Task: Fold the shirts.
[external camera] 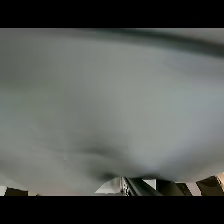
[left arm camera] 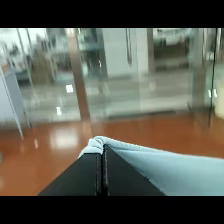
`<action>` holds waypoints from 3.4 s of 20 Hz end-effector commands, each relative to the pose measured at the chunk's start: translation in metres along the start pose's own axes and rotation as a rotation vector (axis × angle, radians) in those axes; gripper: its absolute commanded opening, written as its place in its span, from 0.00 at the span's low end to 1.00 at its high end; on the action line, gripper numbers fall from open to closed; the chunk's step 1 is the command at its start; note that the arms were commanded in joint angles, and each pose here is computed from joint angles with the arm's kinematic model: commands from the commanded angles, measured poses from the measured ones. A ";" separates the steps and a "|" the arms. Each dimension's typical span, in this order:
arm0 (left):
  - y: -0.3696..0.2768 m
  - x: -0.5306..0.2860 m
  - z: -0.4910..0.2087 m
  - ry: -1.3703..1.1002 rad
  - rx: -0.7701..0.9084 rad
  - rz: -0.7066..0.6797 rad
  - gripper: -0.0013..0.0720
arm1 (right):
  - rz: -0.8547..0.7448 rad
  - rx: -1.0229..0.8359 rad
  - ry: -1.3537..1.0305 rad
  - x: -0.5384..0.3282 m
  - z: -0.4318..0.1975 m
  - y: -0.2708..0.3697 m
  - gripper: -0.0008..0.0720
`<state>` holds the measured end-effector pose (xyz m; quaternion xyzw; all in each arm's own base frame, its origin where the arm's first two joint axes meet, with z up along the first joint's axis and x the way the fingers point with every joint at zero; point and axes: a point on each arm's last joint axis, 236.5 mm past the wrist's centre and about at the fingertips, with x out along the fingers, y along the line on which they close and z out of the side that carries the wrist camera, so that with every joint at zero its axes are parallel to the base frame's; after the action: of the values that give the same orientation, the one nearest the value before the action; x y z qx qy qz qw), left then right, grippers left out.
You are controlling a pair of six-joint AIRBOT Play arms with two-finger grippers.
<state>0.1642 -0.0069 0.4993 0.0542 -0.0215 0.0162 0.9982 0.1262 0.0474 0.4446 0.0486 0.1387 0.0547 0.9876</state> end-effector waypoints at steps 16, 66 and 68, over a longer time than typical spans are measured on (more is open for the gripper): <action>-0.127 0.347 -0.397 0.695 -0.447 -0.229 0.05 | 0.139 0.436 0.504 0.469 -0.201 -0.098 0.05; -0.102 0.014 -0.568 1.434 -1.006 -0.175 0.98 | 0.179 0.760 0.705 0.256 -0.371 -0.051 0.88; -0.105 0.003 -0.575 1.498 -0.953 -0.167 0.98 | 0.191 0.757 0.709 0.252 -0.370 -0.047 0.88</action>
<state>0.2002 -0.0359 -0.0774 -0.3708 0.6450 -0.0342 0.6673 0.2772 0.0514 0.0151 0.3729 0.4878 0.0971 0.7833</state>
